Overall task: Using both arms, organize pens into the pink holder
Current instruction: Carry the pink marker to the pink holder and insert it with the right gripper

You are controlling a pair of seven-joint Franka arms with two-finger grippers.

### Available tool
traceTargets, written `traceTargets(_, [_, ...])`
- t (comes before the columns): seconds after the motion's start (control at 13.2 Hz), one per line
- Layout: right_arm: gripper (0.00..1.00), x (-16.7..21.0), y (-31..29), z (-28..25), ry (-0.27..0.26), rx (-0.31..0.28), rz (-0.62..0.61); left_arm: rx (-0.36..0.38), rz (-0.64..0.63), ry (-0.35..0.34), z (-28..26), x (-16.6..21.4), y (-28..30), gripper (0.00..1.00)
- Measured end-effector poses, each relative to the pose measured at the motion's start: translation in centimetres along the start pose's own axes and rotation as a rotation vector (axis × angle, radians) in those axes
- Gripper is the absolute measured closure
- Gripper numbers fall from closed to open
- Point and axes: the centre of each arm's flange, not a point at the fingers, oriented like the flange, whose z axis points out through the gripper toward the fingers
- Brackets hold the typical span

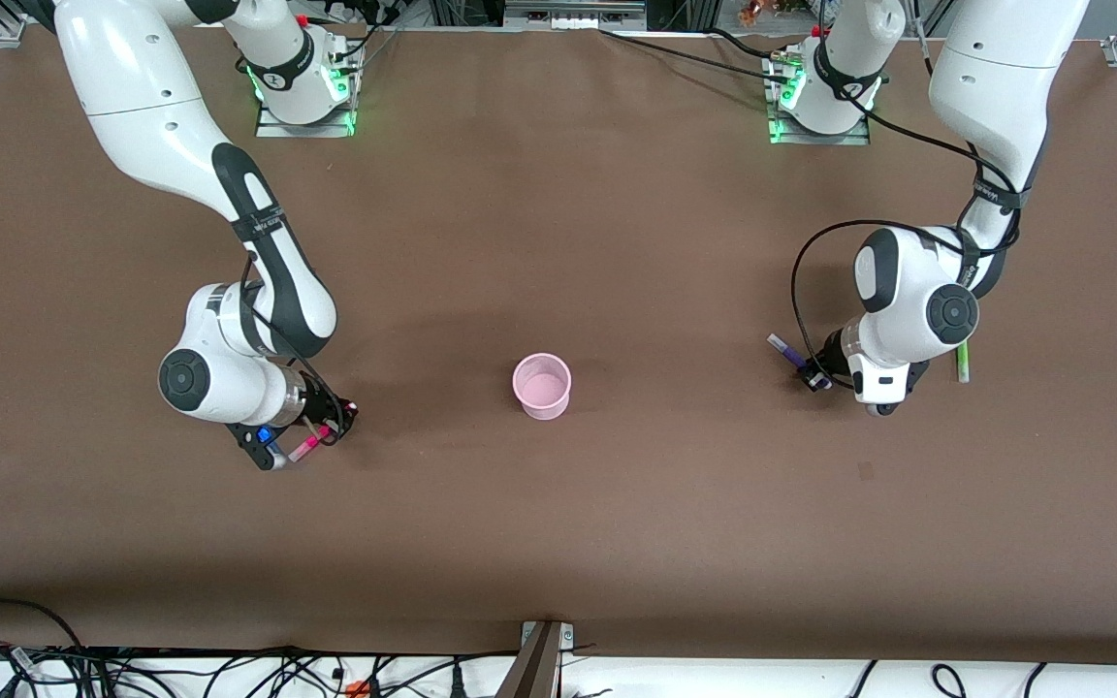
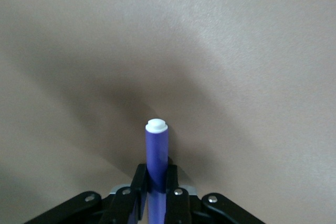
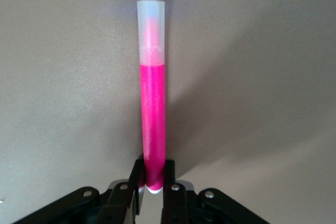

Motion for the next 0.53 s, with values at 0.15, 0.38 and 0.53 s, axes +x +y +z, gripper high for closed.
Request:
traceTargets(0.15, [0.82, -1.1, -1.1, -0.5, -0.041, 0.01, -0.003, -0.006, 0.002, 0.003, -0.4, 0.2, 0.4, 0.82])
traceTargets(0.38, [0.82, -3.5, -4.7, -5.2, -0.247, 0.096, 0.06, 0.001, 0.008, -0.018, -1.7, 0.4, 1.3, 0.82])
traceTargets(0.53, [0.82, -5.3, -6.8, -8.9, -0.385, 0.169, 0.143, 0.011, 0.016, -0.048, -4.2, 0.9, 2.5, 0.82])
